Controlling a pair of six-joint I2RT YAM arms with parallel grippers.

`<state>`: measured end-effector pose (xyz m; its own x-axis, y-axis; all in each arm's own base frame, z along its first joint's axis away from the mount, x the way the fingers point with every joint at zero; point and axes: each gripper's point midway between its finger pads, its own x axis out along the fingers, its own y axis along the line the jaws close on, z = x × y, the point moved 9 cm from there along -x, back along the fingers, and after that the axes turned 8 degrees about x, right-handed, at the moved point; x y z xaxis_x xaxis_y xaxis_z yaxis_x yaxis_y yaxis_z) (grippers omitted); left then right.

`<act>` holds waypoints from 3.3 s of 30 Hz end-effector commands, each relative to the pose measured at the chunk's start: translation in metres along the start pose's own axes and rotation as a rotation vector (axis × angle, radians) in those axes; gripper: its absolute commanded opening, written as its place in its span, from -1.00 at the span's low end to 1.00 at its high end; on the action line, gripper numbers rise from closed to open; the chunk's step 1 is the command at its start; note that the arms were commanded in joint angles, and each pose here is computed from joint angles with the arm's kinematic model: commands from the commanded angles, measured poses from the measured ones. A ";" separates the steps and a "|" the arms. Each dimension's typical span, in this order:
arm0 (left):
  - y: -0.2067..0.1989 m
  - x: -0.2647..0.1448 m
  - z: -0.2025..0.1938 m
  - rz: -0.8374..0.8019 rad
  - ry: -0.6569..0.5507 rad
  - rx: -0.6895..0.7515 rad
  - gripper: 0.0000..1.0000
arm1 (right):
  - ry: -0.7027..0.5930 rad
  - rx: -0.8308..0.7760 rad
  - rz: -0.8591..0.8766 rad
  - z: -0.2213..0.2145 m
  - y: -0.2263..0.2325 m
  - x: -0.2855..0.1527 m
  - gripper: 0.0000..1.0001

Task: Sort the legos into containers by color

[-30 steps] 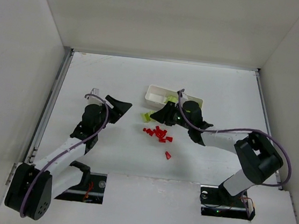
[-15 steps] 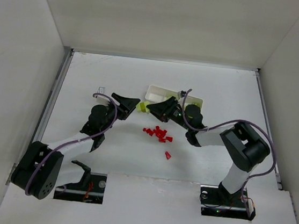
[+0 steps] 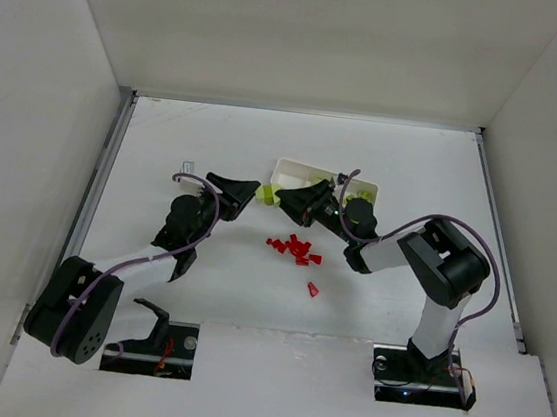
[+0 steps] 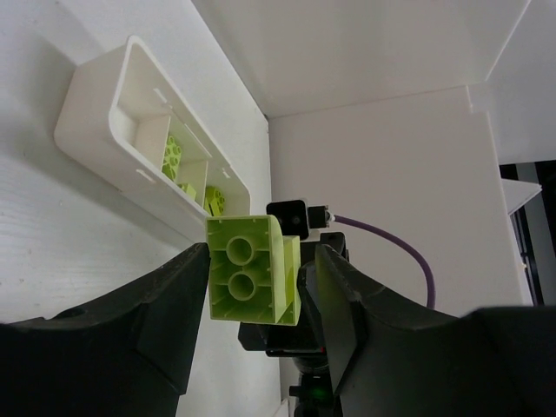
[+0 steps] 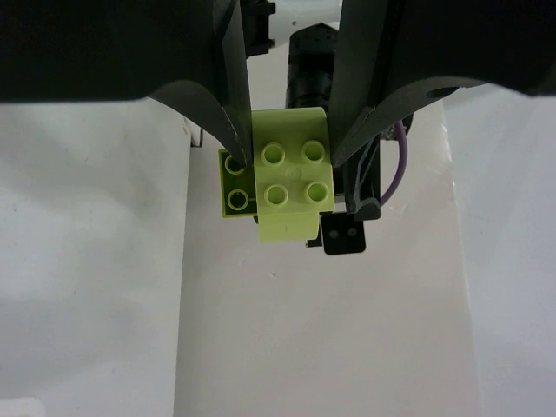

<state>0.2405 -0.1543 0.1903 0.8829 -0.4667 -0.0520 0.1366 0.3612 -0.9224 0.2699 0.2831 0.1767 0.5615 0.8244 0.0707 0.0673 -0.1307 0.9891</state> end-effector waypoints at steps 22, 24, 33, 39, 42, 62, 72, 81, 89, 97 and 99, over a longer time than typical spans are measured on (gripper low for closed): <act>-0.015 0.014 -0.005 -0.061 0.032 0.024 0.04 | -0.009 -0.047 0.203 0.002 0.028 -0.015 -0.42; -0.014 0.014 -0.005 -0.046 0.035 0.023 0.04 | -0.027 -0.062 0.206 0.003 0.029 -0.019 -0.41; -0.006 0.016 -0.008 0.020 0.044 0.039 0.02 | -0.027 -0.085 0.203 0.001 0.029 -0.022 -0.42; -0.008 0.018 -0.012 0.028 0.057 0.040 0.02 | -0.044 -0.096 0.222 0.002 0.032 -0.022 -0.41; -0.010 0.018 -0.011 0.017 0.055 0.026 0.01 | -0.047 -0.098 0.233 0.001 0.035 -0.021 -0.41; -0.025 0.013 -0.010 -0.041 0.059 -0.044 -0.44 | -0.001 -0.035 0.266 -0.009 0.028 -0.012 -0.42; -0.021 0.006 0.003 -0.042 0.026 -0.043 -0.61 | -0.049 -0.055 0.250 0.001 0.027 -0.029 -0.42; -0.015 0.001 0.012 -0.034 0.008 -0.033 -0.64 | -0.082 -0.085 0.222 0.016 0.028 -0.039 -0.43; -0.015 -0.003 0.004 -0.027 0.045 0.078 -0.64 | -0.201 -0.303 -0.013 0.058 0.028 -0.059 -0.43; -0.016 -0.006 -0.010 0.017 0.082 0.260 -0.62 | -0.312 -0.726 -0.499 0.087 0.027 -0.048 -0.42; -0.018 -0.007 -0.014 0.018 0.085 0.277 -0.61 | -0.311 -0.791 -0.563 0.087 0.026 -0.042 -0.42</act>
<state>0.2239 -0.1660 0.1862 0.8346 -0.5274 -0.1588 0.1757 0.5282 -0.8308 0.3194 0.1997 0.2084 0.8110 0.5610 -0.1660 -0.1518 0.4759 0.8663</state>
